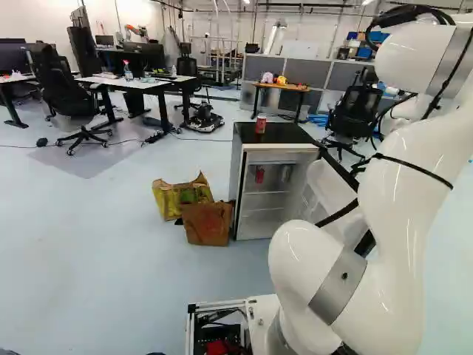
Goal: Grab a drink from the fridge
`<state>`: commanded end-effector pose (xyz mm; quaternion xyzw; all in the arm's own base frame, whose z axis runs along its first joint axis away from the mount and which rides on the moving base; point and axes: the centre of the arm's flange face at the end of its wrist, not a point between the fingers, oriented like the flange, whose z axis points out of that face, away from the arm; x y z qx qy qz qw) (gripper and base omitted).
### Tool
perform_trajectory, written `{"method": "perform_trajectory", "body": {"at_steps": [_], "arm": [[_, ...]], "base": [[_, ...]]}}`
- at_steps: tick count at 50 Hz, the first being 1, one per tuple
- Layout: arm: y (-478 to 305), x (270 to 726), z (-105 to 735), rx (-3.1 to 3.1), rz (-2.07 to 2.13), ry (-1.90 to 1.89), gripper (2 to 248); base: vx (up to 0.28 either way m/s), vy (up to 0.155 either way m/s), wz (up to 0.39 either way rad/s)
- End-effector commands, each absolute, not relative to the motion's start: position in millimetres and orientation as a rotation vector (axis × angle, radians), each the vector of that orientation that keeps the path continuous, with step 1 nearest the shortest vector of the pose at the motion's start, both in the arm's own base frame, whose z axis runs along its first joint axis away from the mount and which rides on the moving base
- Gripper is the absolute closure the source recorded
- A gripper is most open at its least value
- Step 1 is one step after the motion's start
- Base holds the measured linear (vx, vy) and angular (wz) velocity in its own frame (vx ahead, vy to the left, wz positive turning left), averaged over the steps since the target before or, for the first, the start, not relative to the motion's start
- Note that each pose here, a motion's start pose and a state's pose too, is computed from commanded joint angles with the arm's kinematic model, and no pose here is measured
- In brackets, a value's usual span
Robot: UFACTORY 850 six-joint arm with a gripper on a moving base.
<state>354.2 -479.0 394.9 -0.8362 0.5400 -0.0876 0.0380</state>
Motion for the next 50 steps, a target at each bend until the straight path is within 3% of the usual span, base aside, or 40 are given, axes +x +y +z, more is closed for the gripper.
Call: {"method": "perform_trajectory", "body": {"at_steps": [50], "arm": [[-407,339,394,-2.595,-0.154,1.568,3]], "base": [[0.000,0.000,0.000]]}}
